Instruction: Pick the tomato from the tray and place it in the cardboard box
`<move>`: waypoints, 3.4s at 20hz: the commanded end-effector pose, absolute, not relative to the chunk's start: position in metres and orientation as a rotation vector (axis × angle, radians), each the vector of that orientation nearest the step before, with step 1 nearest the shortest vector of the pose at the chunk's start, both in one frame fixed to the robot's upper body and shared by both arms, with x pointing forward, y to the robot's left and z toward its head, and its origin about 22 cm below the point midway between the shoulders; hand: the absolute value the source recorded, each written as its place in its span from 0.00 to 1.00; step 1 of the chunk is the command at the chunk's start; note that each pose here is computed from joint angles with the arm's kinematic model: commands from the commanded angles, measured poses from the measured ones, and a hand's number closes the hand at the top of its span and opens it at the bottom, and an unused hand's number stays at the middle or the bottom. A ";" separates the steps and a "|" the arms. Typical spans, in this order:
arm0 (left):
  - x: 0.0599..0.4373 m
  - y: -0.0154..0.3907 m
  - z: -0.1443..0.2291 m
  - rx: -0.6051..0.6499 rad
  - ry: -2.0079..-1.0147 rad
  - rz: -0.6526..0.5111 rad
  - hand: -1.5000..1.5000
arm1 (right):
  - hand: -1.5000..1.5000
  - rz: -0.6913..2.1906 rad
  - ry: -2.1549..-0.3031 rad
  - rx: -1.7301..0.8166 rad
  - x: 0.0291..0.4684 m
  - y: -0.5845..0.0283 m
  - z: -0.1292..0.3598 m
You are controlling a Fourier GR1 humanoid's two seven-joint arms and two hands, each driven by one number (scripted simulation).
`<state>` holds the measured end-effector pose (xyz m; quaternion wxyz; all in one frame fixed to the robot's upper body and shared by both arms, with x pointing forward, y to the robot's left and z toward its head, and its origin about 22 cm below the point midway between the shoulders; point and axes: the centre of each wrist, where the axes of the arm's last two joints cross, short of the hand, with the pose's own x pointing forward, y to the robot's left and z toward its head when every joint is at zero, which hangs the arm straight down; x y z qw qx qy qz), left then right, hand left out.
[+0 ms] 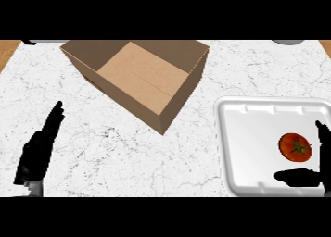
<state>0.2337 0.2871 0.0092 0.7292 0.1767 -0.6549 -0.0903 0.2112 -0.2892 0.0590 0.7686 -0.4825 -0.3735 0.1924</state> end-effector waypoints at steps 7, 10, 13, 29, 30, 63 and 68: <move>0.254 0.299 0.015 0.376 -1.451 -0.197 0.50 | 0.00 0.428 -0.810 -1.052 0.225 -0.272 0.058; 0.239 0.294 0.010 0.388 -1.438 -0.211 0.50 | 0.00 0.450 -0.785 -1.038 0.239 -0.291 0.029; 0.234 0.294 0.010 0.387 -1.441 -0.211 0.50 | 0.00 0.456 -0.752 -1.016 0.238 -0.310 0.031; 0.245 0.273 0.013 0.362 -1.453 -0.216 0.50 | 1.00 0.727 -0.948 -1.232 0.276 -0.300 0.048; 0.246 0.278 0.017 0.337 -1.456 -0.229 0.50 | 1.00 0.853 -1.015 -1.176 0.276 -0.282 0.053; 0.235 0.276 0.007 0.369 -1.452 -0.203 0.50 | 1.00 1.024 -1.931 -0.367 0.425 -0.120 0.232; 0.243 0.285 0.014 0.357 -1.450 -0.218 0.50 | 1.00 1.059 -1.884 -0.401 0.435 -0.081 0.238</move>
